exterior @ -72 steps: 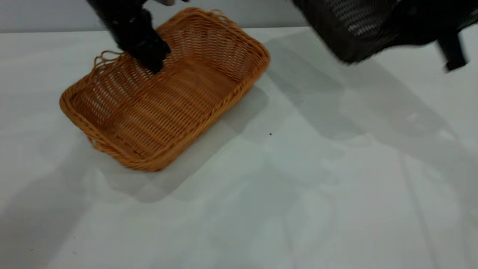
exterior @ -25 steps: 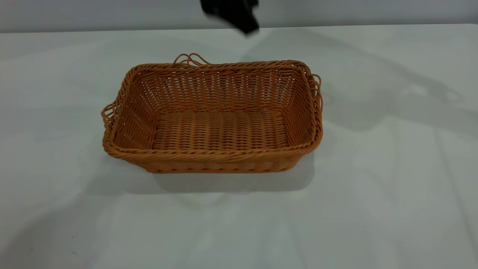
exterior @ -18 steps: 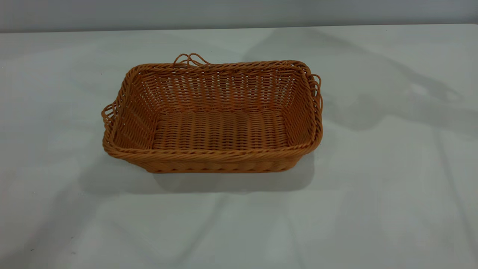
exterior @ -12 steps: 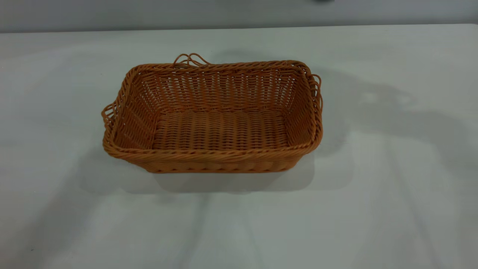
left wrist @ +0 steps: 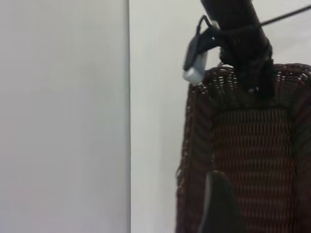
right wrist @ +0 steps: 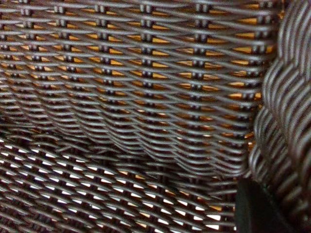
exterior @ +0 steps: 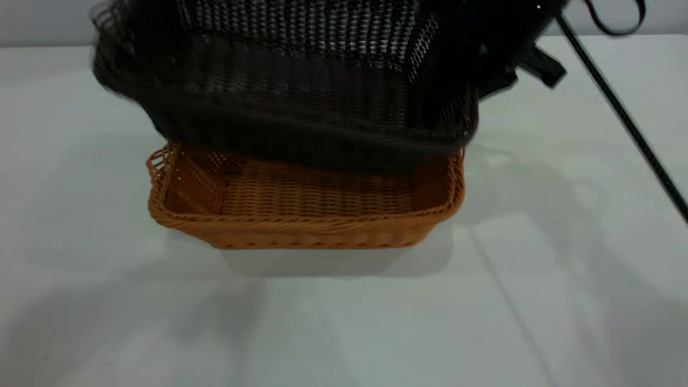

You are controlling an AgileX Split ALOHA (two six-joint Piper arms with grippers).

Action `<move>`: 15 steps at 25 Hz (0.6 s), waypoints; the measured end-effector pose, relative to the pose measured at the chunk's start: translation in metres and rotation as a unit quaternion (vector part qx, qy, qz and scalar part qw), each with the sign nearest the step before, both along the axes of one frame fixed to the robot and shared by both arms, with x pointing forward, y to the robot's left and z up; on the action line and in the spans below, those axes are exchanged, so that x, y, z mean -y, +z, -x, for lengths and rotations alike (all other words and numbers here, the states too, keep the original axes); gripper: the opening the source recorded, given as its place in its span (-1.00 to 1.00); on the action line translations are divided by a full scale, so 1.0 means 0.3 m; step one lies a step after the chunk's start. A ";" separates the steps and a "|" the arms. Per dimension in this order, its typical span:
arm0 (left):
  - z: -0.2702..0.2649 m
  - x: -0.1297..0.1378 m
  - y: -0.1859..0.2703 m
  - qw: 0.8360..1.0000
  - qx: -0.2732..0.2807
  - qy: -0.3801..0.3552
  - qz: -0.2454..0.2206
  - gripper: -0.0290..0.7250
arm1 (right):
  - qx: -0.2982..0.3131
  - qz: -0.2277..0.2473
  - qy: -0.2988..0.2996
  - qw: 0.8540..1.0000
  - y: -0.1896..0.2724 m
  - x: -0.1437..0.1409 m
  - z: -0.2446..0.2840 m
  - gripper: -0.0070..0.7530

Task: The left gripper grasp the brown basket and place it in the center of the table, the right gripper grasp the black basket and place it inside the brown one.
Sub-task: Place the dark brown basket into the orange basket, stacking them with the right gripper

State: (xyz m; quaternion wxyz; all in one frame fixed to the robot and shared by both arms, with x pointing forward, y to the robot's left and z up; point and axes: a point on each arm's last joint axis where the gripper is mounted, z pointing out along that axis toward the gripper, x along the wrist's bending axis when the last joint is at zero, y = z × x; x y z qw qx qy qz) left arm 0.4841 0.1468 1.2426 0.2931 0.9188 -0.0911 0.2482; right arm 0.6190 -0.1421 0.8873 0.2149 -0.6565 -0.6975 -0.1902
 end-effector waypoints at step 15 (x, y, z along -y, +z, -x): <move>-0.001 -0.002 -0.002 1.000 -0.003 0.006 -0.001 0.19 | -0.008 0.027 0.013 1.000 -0.078 0.010 -0.011 -0.38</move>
